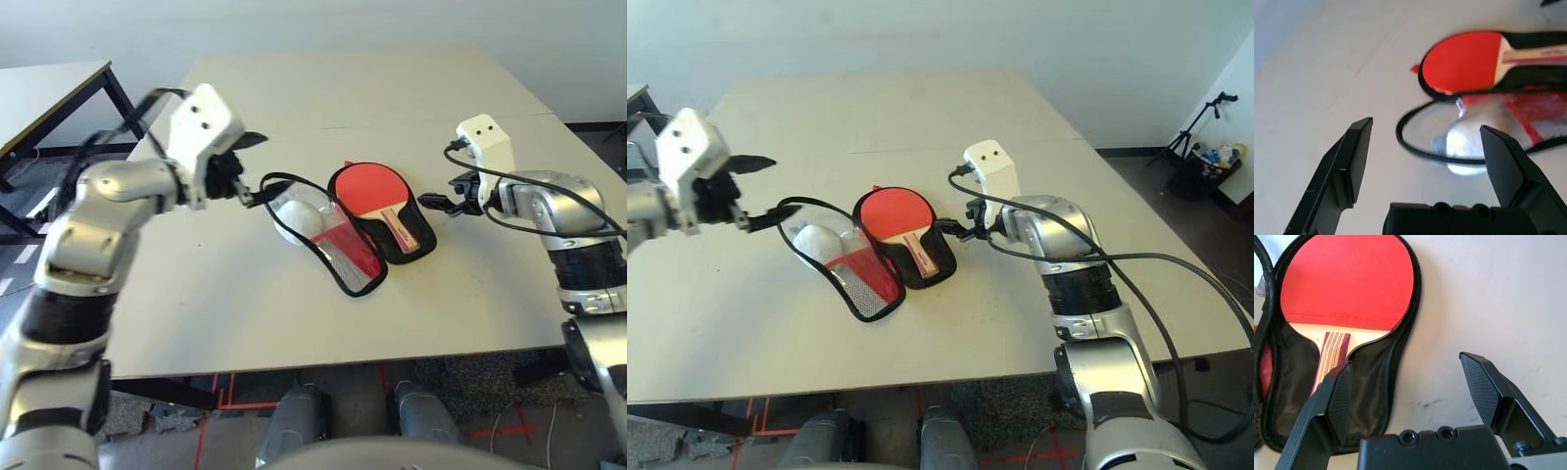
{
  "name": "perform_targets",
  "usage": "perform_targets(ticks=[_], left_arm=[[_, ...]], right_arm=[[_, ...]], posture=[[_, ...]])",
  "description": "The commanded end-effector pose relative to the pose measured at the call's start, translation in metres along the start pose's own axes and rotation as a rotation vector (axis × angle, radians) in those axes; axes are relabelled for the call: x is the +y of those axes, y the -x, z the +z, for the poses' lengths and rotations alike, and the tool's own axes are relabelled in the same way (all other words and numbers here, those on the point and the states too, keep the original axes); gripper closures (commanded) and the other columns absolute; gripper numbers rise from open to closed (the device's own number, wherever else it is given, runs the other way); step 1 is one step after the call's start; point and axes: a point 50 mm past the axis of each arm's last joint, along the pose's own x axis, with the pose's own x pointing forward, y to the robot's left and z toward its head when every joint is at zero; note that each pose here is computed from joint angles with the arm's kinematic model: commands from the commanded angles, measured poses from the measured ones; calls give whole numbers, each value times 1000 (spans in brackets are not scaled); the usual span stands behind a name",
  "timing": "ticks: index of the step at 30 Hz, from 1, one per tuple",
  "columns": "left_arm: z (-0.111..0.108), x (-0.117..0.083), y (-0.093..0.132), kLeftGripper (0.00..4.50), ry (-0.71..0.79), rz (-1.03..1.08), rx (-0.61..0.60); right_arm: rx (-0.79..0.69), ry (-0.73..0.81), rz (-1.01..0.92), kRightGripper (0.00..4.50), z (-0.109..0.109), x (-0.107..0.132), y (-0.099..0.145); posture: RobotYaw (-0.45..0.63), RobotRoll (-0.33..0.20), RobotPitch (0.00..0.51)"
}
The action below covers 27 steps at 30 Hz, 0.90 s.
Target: Store the ping-pong paddle in its case and zip it.
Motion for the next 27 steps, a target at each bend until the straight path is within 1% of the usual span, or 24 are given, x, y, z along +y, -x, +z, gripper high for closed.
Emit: perform_targets(ticks=[1, 6, 10, 14, 16, 20, 22, 25, 27], left_arm=[[-16, -5, 1, 0, 44, -25, 55], [-33, -24, -18, 0, 79, -71, 78], [-42, -37, -35, 0, 83, -108, 89], [-40, -51, -55, 0, 79, -163, 67], [-37, -54, -61, 0, 69, -180, 59], [-12, -59, -78, 0, 57, -225, -41], [3, -63, -88, 0, 13, -261, -78], [48, -77, -116, 0, -54, -336, -220], [61, -82, -125, 0, -73, -355, -258]], right_arm=[[-34, 11, -9, 22, 3, -5, -1], [-88, 10, 2, 22, 8, -6, -3], [-126, 3, -31, 22, 10, -12, -1], [-145, -8, -60, 22, 9, -17, 2], [-152, -9, -67, 22, 9, -18, 3], [-154, -22, -87, 22, 6, -22, 4], [-154, -33, -105, 22, 5, -25, 5], [-148, -46, -149, 22, 3, -33, 6], [-157, -45, -161, 22, 3, -35, 7]], posture=[[112, 0, 0], [110, 0, 0], [95, 0, 0], [79, 0, 0], [71, 0, 0], [65, 0, 0], [69, 0, 0], [67, 0, 0], [63, 0, 0]])
